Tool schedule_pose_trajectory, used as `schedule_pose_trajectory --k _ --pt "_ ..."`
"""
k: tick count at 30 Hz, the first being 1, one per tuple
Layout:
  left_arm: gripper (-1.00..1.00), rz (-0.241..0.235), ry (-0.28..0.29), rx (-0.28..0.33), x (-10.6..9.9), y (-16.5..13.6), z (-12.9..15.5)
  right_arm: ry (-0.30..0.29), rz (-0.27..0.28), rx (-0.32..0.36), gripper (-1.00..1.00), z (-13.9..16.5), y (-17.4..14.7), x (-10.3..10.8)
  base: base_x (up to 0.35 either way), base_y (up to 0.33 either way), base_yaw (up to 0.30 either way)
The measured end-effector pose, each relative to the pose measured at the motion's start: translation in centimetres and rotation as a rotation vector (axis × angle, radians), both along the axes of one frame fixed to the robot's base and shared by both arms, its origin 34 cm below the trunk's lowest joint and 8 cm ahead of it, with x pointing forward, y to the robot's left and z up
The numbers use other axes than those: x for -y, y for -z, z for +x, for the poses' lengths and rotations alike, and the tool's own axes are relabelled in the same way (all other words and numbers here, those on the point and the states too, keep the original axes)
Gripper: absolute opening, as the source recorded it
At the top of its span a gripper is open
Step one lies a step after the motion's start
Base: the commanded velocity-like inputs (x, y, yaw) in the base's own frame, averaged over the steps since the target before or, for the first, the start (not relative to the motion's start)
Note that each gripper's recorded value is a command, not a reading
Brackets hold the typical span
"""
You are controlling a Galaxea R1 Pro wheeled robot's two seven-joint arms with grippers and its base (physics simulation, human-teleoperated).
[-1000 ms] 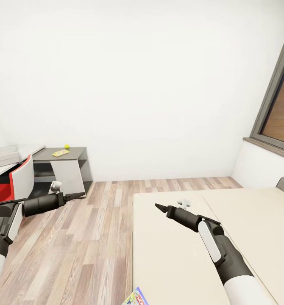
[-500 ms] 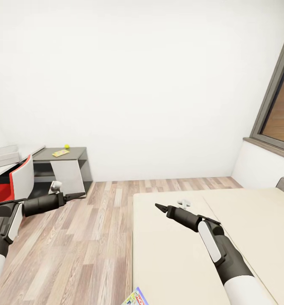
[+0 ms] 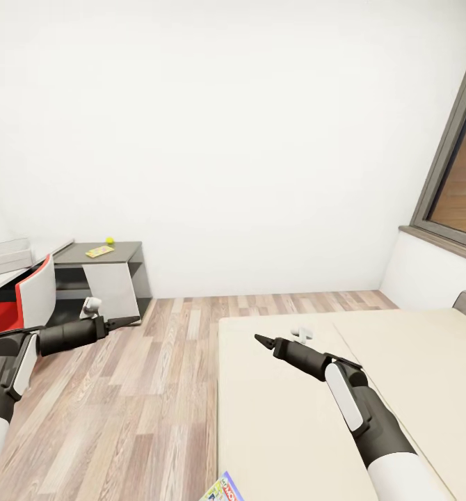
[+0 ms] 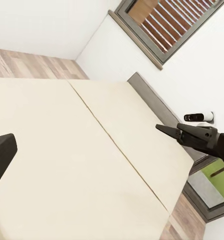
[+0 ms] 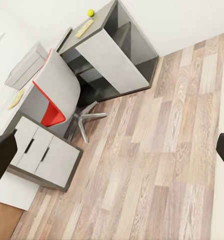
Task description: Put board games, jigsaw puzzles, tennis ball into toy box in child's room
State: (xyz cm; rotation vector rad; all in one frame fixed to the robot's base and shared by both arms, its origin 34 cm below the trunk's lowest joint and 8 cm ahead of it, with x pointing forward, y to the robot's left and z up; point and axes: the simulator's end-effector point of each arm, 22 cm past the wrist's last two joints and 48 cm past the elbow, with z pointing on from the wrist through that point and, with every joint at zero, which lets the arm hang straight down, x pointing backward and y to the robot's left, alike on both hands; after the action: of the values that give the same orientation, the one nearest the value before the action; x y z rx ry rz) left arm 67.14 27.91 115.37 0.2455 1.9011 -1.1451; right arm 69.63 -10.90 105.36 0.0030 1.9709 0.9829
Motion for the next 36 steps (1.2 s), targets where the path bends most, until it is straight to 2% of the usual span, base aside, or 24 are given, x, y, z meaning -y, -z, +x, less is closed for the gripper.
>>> schedule_pose_trajectory --k 36 --pt "1.0 0.0 0.0 0.0 -0.01 0.0 0.0 0.0 0.001 0.0 1.0 0.0 -0.01 -0.01 0.0 0.0 0.0"
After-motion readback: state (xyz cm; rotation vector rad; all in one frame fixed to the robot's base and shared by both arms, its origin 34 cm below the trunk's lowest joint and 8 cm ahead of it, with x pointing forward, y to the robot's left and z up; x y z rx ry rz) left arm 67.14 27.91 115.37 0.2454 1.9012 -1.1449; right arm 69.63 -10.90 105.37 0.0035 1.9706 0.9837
